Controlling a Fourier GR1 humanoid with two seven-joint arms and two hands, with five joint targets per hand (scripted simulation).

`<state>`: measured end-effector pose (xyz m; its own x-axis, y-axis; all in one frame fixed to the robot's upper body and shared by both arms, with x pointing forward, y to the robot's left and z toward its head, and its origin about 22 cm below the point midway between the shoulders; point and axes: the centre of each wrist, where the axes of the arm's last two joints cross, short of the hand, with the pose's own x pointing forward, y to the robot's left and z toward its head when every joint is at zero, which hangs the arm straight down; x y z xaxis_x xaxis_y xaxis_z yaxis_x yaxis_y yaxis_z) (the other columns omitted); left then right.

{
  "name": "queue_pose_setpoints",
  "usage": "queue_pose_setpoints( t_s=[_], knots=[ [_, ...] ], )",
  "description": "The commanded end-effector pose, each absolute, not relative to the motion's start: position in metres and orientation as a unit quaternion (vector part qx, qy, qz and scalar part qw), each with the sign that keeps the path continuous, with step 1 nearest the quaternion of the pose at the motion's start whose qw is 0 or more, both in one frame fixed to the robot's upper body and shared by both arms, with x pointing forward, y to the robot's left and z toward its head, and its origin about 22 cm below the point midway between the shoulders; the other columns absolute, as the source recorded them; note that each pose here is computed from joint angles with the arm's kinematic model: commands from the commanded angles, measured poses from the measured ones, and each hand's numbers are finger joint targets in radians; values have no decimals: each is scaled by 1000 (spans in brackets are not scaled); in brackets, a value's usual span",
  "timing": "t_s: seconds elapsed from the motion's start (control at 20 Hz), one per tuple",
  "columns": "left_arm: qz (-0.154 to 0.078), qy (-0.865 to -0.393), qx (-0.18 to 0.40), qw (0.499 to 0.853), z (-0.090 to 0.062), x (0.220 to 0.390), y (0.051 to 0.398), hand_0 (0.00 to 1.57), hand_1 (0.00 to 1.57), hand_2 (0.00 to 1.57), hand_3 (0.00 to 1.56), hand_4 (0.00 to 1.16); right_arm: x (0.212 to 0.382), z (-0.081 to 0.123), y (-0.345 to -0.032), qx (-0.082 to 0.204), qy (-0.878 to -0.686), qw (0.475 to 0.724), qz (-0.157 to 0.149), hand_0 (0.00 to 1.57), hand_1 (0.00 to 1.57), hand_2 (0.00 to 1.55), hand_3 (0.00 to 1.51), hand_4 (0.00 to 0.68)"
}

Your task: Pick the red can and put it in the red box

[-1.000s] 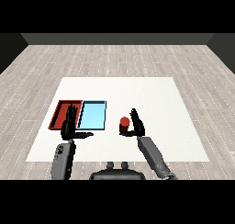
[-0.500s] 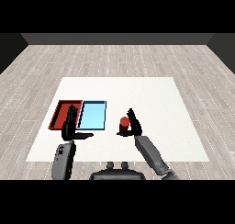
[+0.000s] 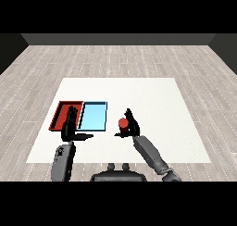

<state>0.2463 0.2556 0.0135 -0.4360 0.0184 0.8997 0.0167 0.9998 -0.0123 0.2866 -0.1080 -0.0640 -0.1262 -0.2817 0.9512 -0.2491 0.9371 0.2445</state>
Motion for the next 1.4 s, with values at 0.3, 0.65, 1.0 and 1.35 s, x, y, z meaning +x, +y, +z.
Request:
queue_pose_setpoints(
  t_s=[0.3,0.65,1.0,1.35],
  knots=[
    [10,-852,-9,524,11,254,246,0,0,0,0,0,294,-47,-92,142,-743,655,-7,0,0,0,0,0],
    [-4,-852,1,523,20,246,263,0,0,0,0,0,312,-58,-116,64,-727,683,-21,1566,1566,1525,1475,582],
    [6,-852,2,523,18,256,251,0,0,0,0,0,303,-57,-103,29,-703,710,11,1571,1571,1486,1433,568],
    [-2,-852,4,524,17,247,239,0,0,0,0,0,313,-50,-107,27,-699,714,11,1571,1571,1487,1433,577]
  ],
)
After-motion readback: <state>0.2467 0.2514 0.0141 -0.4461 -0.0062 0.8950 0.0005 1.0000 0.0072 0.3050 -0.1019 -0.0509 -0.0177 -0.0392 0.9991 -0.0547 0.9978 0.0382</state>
